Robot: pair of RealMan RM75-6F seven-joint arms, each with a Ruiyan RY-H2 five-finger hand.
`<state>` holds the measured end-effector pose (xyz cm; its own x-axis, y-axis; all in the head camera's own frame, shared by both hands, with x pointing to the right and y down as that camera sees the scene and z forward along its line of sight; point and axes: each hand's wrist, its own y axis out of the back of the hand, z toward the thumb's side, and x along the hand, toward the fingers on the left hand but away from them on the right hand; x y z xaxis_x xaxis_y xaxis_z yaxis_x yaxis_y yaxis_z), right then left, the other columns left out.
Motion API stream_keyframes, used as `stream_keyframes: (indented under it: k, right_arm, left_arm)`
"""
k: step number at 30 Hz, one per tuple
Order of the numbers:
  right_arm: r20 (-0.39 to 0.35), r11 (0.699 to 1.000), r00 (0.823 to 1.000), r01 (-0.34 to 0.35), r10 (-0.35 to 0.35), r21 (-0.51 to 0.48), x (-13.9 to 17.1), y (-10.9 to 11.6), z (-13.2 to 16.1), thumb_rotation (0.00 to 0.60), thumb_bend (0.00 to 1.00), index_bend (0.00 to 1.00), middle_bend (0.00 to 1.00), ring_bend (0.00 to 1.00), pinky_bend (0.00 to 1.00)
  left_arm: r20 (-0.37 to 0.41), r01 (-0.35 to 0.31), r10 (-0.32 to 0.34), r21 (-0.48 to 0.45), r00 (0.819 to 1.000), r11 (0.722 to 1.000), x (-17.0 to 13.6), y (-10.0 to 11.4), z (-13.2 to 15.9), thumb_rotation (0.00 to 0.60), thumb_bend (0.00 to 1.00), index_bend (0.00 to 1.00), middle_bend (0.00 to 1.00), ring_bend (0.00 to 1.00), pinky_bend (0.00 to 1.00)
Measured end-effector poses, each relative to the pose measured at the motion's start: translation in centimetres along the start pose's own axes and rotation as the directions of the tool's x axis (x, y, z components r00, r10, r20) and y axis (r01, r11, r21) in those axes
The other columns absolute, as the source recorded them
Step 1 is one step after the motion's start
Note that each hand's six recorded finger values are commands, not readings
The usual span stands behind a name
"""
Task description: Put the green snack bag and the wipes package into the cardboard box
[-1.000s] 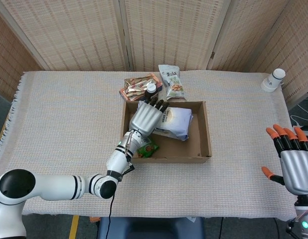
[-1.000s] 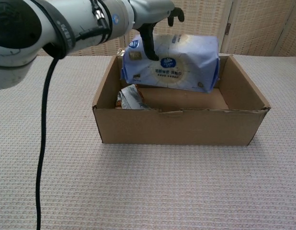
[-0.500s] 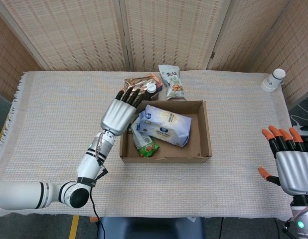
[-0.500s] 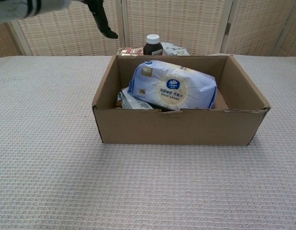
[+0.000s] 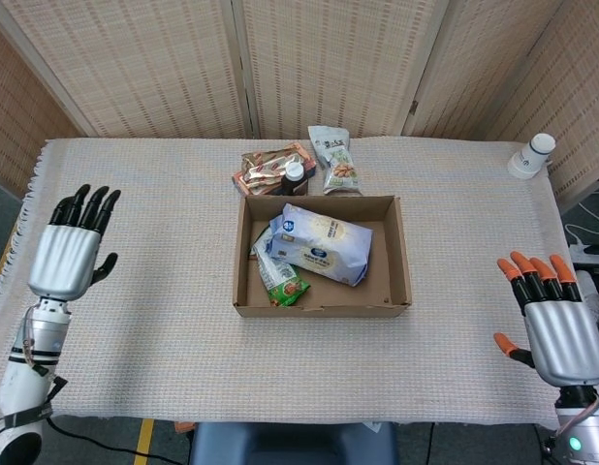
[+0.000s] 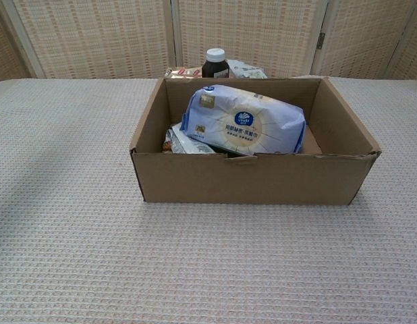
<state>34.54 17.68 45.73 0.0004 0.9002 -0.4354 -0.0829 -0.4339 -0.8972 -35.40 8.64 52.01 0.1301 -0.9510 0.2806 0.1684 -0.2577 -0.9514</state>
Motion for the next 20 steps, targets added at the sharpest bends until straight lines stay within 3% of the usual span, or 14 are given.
stream_keyframes:
  k: [6, 14, 20]
  right_arm:
    - [-0.007, 1.000, 1.000, -0.007, 0.007, 0.004, -0.1, -0.4, 0.4, 0.600, 0.14, 0.14, 0.08, 0.00, 0.02]
    - [-0.016, 1.000, 1.000, -0.003, 0.003, 0.010, 0.3, -0.5, 0.6, 0.600, 0.14, 0.14, 0.08, 0.00, 0.02]
    - [-0.007, 1.000, 1.000, -0.004, 0.004, 0.012, 0.2, -0.5, 0.5, 0.600, 0.14, 0.14, 0.08, 0.00, 0.02]
  left_arm:
    - [-0.064, 0.004, -0.002, 0.028, 0.998, 1.000, -3.4, -2.4, -4.8, 0.600, 0.26, 0.00, 0.08, 0.00, 0.16]
    - [-0.030, 0.078, -0.076, 0.079, 0.997, 0.994, -8.4, -6.9, -6.5, 0.600, 0.26, 0.00, 0.08, 0.00, 0.15]
    - [-0.021, 0.124, -0.123, 0.074, 0.992, 0.990, -10.3, -8.7, -7.6, 0.600, 0.26, 0.00, 0.08, 0.00, 0.15]
